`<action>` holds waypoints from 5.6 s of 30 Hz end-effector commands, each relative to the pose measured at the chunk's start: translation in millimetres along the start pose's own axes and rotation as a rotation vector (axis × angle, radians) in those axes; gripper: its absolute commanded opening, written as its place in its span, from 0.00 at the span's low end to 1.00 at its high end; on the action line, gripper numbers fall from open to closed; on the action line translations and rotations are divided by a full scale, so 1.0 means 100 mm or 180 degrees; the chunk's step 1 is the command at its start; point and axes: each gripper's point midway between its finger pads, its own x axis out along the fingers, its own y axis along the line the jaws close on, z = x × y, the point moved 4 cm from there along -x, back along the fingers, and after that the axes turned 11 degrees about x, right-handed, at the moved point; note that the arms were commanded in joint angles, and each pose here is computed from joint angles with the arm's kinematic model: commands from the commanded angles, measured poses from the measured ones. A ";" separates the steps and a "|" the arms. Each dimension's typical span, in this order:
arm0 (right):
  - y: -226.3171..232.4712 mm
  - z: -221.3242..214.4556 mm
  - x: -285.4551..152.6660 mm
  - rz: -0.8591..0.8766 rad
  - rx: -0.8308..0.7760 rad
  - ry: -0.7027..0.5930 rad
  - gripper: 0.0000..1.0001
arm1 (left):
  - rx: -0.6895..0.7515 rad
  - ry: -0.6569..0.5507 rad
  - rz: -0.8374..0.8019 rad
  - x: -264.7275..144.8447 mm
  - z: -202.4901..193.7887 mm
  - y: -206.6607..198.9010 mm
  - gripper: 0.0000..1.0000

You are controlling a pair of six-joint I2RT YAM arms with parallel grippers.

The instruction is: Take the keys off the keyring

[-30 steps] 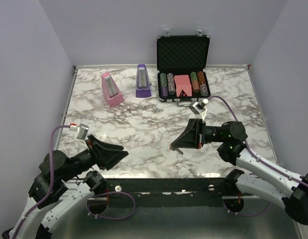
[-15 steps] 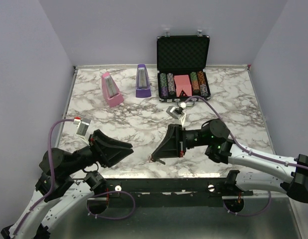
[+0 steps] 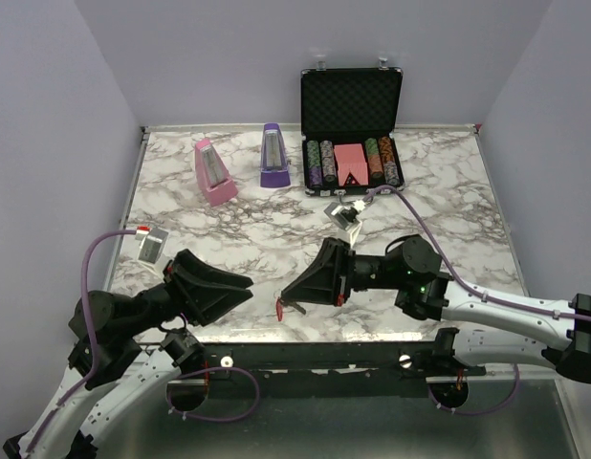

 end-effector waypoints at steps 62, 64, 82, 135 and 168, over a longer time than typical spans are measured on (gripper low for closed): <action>-0.18 0.15 0.03 0.0022 -0.0516 -0.0489 0.01 | 0.0158 0.0109 0.0010 0.29 -0.22 0.37 0.40; -0.19 0.15 0.04 0.0004 -0.0527 -0.0470 0.01 | 0.0153 0.0135 0.0013 0.29 -0.23 0.38 0.40; -0.23 0.11 0.07 0.0029 -0.0501 -0.0395 0.01 | 0.0230 0.0240 -0.0124 0.28 -0.26 0.31 0.27; -0.39 -0.10 0.29 -0.0288 -0.0434 0.0618 0.01 | 0.0697 0.1055 -0.0038 0.07 -0.31 0.19 0.00; -0.20 0.03 0.32 -0.0056 -0.0376 0.0257 0.22 | 0.0594 -0.0032 0.0316 0.07 0.09 0.18 0.00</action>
